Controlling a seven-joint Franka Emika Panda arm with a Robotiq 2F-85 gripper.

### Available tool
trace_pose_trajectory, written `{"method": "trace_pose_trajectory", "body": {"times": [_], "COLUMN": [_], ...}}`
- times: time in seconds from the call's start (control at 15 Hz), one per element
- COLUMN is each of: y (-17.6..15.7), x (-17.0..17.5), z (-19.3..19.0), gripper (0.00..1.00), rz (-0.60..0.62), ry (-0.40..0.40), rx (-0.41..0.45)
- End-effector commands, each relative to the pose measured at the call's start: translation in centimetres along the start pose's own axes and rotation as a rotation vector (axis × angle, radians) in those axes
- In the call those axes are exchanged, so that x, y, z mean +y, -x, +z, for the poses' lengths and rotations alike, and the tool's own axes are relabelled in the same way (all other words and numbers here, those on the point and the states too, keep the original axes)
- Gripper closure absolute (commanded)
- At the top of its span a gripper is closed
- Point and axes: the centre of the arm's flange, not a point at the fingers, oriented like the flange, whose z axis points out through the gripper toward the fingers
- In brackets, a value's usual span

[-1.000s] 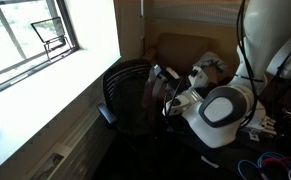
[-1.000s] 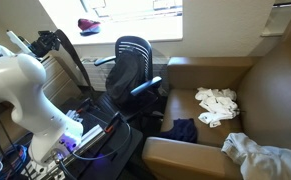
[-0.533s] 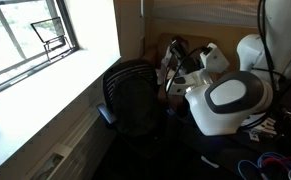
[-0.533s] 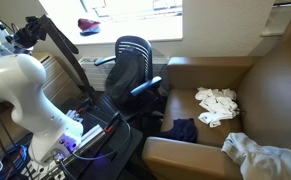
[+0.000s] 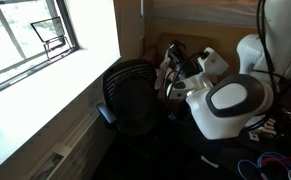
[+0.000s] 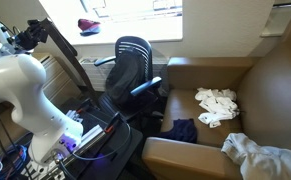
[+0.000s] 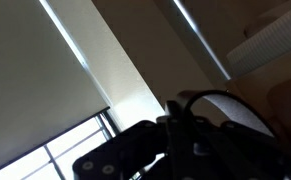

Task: Take the belt off the seat and put it on the back of the chair

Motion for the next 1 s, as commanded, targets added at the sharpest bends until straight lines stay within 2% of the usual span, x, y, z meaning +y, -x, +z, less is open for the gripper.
{"method": "trace_pose_trajectory", "body": {"times": [0.0,0.07,0.2,0.33,0.53,0.67,0.73,0.8,0.93], "y": [3.7,6.6,9.2,12.4,15.5,15.3,14.9,14.8,15.0], "x": [0.3,1.5,2.7,3.6,4.0,3.7,3.5,4.8,4.2], "z": [4.0,6.2,8.4,11.6,17.9,22.6,22.0,20.0,21.8], "gripper": [0.99,0.99,0.99,0.99,0.99,0.99,0.99,0.96,0.96], "rz": [0.003,0.037,0.099,0.199,0.377,0.480,0.509,0.455,0.506], "ry": [0.025,0.005,-0.059,-0.144,-0.225,-0.240,-0.288,-0.264,-0.301], "rx": [-0.198,-0.259,-0.365,-0.421,-0.398,-0.325,-0.280,-0.337,-0.306]}}
